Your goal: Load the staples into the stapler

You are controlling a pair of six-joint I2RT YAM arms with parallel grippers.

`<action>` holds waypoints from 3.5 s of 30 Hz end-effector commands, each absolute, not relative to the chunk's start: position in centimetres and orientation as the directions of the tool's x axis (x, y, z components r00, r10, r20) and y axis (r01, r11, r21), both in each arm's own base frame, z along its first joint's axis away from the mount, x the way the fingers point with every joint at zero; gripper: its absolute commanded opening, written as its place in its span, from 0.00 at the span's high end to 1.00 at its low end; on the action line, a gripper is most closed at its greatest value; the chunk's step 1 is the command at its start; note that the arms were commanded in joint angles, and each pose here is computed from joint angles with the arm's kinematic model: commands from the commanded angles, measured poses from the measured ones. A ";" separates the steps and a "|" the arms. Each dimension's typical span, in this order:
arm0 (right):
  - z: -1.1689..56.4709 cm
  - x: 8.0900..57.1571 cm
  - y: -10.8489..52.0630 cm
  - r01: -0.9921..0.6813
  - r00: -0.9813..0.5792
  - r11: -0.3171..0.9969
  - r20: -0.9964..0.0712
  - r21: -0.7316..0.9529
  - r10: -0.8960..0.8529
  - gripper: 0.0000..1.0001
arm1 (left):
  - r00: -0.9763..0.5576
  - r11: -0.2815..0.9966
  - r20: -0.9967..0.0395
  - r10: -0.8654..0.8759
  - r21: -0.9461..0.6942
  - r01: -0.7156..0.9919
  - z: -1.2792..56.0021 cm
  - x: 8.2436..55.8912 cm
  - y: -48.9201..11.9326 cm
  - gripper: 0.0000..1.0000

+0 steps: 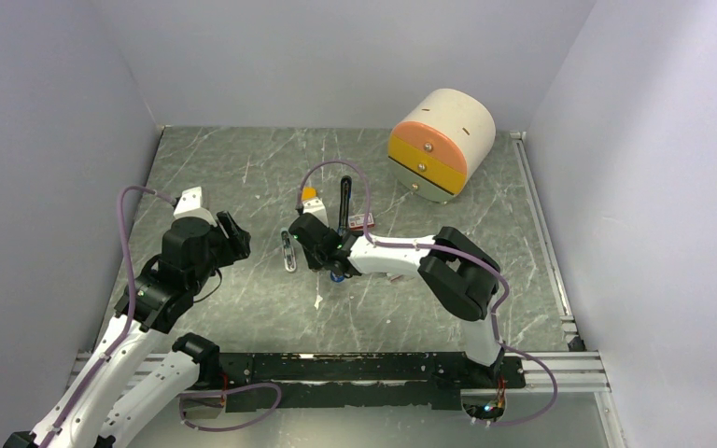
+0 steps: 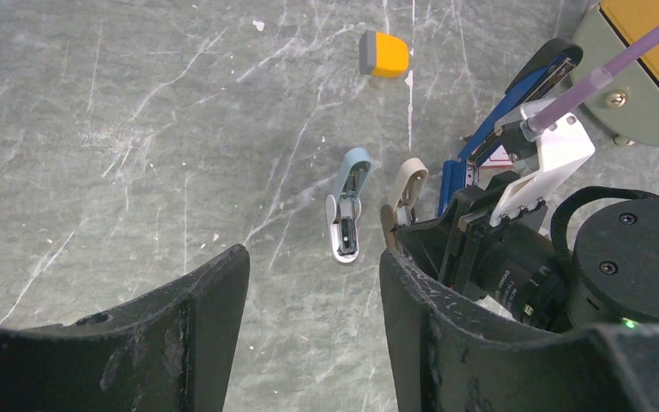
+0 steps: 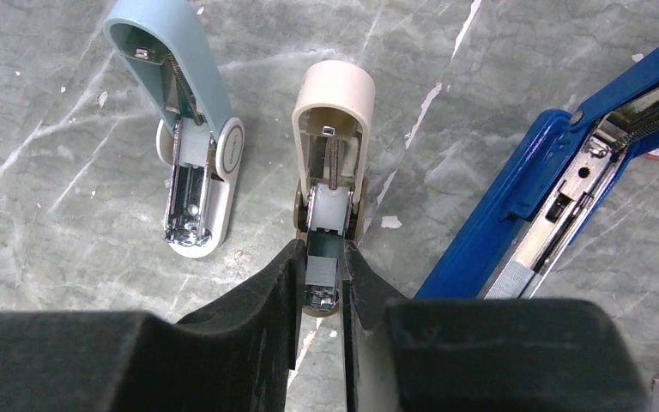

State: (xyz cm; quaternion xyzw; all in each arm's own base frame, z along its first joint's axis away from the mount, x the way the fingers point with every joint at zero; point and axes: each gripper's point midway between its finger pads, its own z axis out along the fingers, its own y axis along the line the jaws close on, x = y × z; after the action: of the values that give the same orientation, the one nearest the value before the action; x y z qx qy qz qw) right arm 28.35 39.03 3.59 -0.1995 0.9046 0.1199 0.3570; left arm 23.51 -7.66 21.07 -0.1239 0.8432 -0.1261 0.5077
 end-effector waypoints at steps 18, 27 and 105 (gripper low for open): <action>3.9 28.6 38.1 -0.417 -0.669 0.907 -0.694 0.056 -0.265 0.76 | -0.435 0.935 -0.834 -0.339 -0.349 -0.059 21.9 23.6 -7.9 0.38; 4.2 28.8 37.9 -0.406 -0.670 0.913 -0.695 0.047 -0.262 0.75 | -0.436 0.935 -0.834 -0.338 -0.349 -0.058 21.8 23.6 -7.9 0.38; 1.8 27.9 20.2 -0.377 -0.788 0.926 -0.516 -0.027 -0.336 0.60 | -0.467 0.918 -0.818 -0.336 -0.396 0.032 21.8 24.1 -10.2 0.38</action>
State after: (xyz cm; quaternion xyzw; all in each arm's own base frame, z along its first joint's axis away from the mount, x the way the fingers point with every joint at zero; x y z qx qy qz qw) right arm 28.06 20.27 2.74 -0.1807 0.9430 0.0331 0.2776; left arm 24.06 -9.95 21.87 -0.0941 0.8383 -0.1758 0.5075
